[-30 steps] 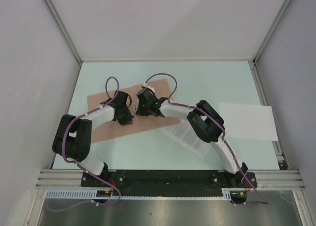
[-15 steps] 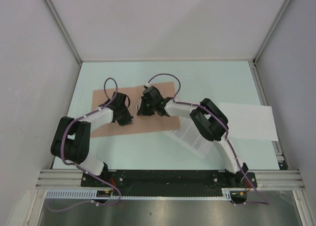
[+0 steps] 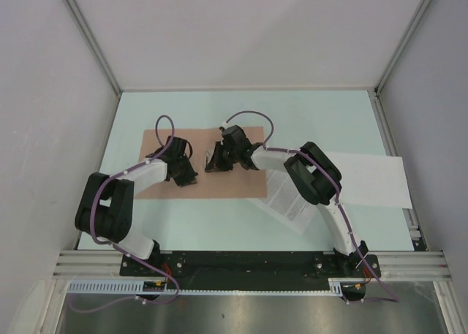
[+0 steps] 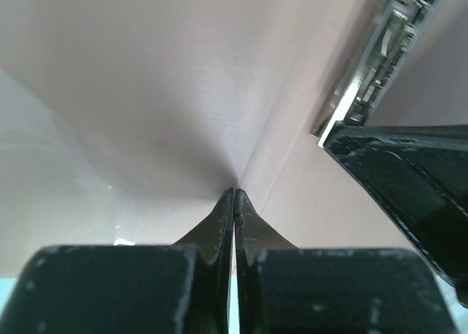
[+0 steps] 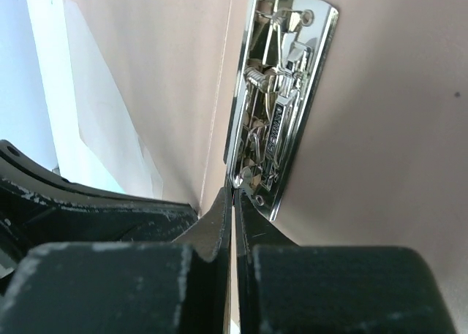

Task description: Put the files into the folder

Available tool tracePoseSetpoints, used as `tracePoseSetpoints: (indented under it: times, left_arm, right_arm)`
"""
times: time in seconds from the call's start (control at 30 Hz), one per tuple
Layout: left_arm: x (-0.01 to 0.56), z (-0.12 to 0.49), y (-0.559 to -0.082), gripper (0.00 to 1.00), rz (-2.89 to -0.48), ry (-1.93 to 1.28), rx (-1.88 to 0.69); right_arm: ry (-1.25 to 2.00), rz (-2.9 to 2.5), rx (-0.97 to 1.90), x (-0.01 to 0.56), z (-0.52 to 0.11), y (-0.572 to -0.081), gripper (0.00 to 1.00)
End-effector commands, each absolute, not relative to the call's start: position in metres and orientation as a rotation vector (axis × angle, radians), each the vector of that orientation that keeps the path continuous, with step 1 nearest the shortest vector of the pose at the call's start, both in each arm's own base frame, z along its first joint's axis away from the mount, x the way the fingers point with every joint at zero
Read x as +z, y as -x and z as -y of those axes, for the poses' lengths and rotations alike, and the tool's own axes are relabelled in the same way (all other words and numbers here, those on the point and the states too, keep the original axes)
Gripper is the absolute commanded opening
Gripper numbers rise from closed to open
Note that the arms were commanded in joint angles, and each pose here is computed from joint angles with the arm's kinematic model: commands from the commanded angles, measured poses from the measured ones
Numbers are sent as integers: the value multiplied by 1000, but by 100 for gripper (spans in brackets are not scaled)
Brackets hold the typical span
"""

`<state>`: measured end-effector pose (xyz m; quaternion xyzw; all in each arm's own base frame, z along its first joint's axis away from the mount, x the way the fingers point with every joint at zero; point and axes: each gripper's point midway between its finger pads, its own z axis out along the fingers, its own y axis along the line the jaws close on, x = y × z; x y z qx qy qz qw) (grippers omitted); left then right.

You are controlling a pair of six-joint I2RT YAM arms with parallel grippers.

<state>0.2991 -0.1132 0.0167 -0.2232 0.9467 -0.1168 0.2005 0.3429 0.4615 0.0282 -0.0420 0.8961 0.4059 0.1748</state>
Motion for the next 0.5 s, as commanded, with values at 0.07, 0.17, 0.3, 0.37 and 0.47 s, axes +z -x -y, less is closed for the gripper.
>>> tracePoseSetpoints:
  times: [0.07,0.17,0.3,0.37,0.47]
  left_arm:
    - [21,146,-303,2,-2661,625,-474]
    - [1,138,-298,0,-2710,723,-388]
    - [-12,115,-285,0,-2709,814,-244]
    - [-12,109,-284,0,-2695,826,-234]
    - [-14,109,-279,0,-2710,843,-227]
  right_arm:
    - [167,-2744,893,-30,-430,-300,0]
    - [156,-2773,684,-45,-408,-301,0]
    - [83,-2873,303,-78,-357,-293,0]
    - [55,-2897,215,-88,-343,-288,0]
    - [38,-2919,187,-100,-334,-280,0]
